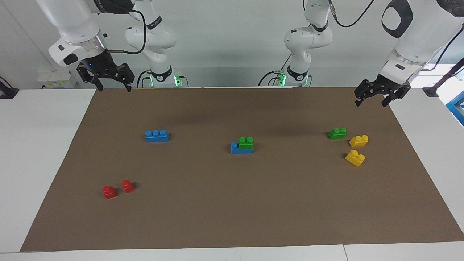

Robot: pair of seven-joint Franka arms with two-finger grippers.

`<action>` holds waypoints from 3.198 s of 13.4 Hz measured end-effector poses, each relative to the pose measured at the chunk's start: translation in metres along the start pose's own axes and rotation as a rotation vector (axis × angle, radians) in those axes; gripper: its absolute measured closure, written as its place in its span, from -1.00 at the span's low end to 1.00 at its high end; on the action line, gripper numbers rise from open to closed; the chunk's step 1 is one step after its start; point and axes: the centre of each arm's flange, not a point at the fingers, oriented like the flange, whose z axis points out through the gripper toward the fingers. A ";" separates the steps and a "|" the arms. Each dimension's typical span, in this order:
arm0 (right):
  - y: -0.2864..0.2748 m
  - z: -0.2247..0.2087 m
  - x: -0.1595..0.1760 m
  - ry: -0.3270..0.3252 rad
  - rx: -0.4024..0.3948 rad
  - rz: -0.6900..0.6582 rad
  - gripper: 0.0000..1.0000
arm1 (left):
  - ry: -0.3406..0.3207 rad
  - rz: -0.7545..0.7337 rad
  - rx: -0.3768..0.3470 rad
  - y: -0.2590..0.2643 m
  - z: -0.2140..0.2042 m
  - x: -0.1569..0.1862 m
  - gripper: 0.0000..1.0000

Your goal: Remove green block with left arm and hold with right

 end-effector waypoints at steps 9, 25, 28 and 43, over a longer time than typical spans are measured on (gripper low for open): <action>0.006 -0.003 -0.004 0.000 0.001 0.012 -1.00 | 0.001 -0.001 -0.005 0.001 0.000 0.000 -1.00; -0.051 0.087 0.022 -0.312 0.331 1.162 -0.81 | -0.008 -1.020 -0.092 0.111 0.003 0.010 -1.00; -0.079 0.129 0.028 -0.404 0.389 1.201 -0.84 | -0.031 -1.161 -0.082 0.140 0.014 0.007 -1.00; -0.184 0.238 0.054 -0.459 0.455 1.379 -0.81 | -0.033 -1.519 -0.122 0.301 0.076 -0.031 -1.00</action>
